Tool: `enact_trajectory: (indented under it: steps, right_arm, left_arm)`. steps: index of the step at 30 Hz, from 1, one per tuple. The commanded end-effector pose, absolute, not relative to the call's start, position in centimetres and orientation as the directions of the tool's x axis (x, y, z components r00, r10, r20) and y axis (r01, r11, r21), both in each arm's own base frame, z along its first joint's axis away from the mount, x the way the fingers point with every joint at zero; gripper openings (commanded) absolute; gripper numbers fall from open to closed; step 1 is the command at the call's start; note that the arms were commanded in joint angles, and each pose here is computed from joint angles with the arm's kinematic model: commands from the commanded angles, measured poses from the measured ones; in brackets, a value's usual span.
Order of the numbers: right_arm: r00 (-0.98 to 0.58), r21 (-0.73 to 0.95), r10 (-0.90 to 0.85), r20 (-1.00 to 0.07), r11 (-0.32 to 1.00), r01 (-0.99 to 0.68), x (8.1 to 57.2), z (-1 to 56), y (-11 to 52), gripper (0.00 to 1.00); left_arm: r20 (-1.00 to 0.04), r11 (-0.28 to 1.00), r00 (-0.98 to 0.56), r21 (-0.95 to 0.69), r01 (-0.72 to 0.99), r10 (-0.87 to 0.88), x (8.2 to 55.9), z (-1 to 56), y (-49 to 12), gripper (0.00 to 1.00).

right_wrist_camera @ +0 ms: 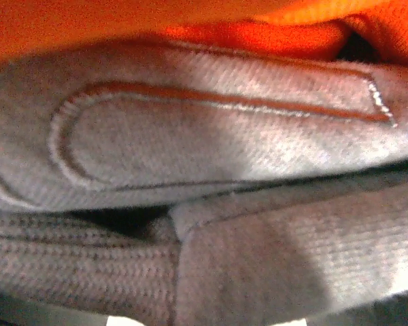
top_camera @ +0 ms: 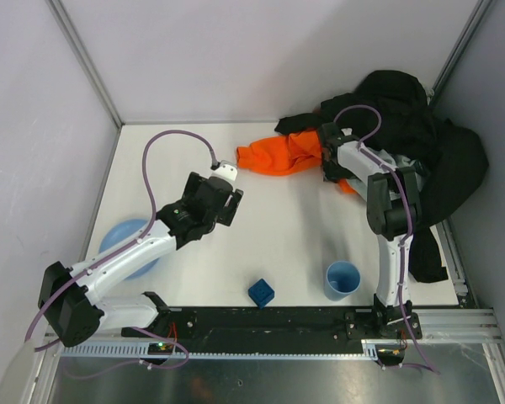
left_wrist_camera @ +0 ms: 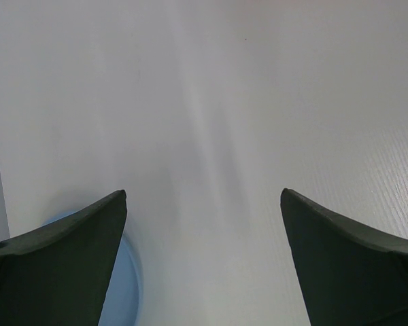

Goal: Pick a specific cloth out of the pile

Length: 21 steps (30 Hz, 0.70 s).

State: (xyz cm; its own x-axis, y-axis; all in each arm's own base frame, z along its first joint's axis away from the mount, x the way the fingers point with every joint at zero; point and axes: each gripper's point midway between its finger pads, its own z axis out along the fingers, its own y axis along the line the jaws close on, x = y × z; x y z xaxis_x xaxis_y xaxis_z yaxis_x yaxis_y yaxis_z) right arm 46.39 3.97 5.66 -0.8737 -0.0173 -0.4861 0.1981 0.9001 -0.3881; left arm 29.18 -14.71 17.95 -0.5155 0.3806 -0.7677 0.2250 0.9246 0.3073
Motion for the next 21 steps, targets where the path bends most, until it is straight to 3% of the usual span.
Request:
enact_trajectory:
  steps: [1, 4, 6, 10, 13, 21]
  right_arm:
    - [-0.839, -0.389, -0.022, -0.544, 0.892, 0.229, 48.7, 7.1, 3.4, 0.88]
    - [-0.84, -0.36, -0.014, -0.543, 0.907, 0.217, 48.9, 7.0, 3.3, 0.62]
    - [-0.842, -0.34, -0.004, -0.539, 0.916, 0.214, 48.8, 7.0, 3.0, 0.51]
    - [-0.83, -0.303, 0.016, -0.558, 0.927, 0.221, 48.7, 8.3, 2.8, 0.08]
    - [-0.806, -0.28, 0.017, -0.591, 0.933, 0.225, 48.8, 10.3, 2.8, 0.01]
    - [-0.703, -0.178, 0.067, -0.708, 0.946, 0.27, 49.7, 18.1, 1.2, 0.0]
  left_arm:
    - [-0.792, 0.935, -0.498, 0.287, 0.208, 0.354, 29.5, 18.6, -15.1, 1.0]
    - [-0.791, 0.935, -0.499, 0.287, 0.209, 0.355, 29.5, 18.6, -15.1, 1.0]
    - [-0.792, 0.936, -0.499, 0.284, 0.209, 0.352, 29.5, 18.6, -15.1, 1.0]
    - [-0.796, 0.938, -0.498, 0.274, 0.21, 0.344, 29.4, 18.7, -15.2, 0.99]
    - [-0.798, 0.94, -0.498, 0.268, 0.21, 0.339, 29.4, 18.8, -15.2, 1.0]
    - [-0.799, 0.946, -0.507, 0.249, 0.209, 0.323, 29.6, 18.7, -15.1, 1.0]
